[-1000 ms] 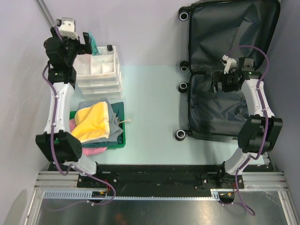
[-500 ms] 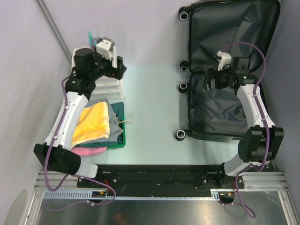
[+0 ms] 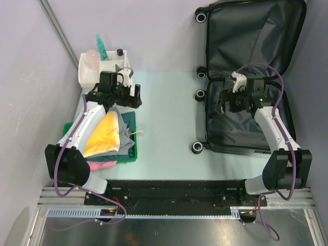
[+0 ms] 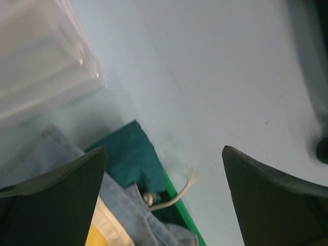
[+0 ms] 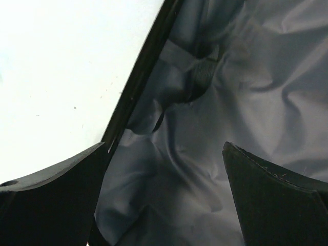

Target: Open, take out, and arrange the luggage

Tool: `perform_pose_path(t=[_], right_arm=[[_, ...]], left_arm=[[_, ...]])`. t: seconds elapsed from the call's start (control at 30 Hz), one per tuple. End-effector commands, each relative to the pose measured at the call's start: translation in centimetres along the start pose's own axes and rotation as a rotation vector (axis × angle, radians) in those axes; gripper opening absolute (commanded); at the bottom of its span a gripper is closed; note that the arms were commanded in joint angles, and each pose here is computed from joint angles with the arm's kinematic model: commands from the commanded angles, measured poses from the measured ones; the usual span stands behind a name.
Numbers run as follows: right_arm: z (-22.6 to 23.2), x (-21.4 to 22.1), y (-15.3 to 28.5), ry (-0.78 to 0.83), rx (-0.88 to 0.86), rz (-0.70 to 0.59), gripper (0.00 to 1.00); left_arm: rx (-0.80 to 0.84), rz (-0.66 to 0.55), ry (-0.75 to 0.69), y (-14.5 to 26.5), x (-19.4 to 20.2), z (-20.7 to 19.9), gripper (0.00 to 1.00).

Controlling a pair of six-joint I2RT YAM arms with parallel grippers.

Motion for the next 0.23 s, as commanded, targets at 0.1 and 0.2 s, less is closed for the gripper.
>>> perform_pose_path(t=[0.1,0.2], right_arm=[[0.6,-0.3,1.9,0.025,0.032,-0.083,1.0],[0.9,-0.6,2.5,0.038,0.022,-0.108,1.0]], left_arm=[[-0.076,-0.016,0.035,1.1,-0.1,0.6,1.0],[-0.055,-0.062,0.011,2.0,-1.6,0.3,1.0]])
Point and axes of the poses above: each gripper's point midway between its finger pads, its own y axis back along the fingers, its own z axis along the line the jaws close on, x = y × z, the point moved 5 cm from there along y, back along the fingers, and after that the axes turned 3 degrees about -y, right-handed, at the moved point
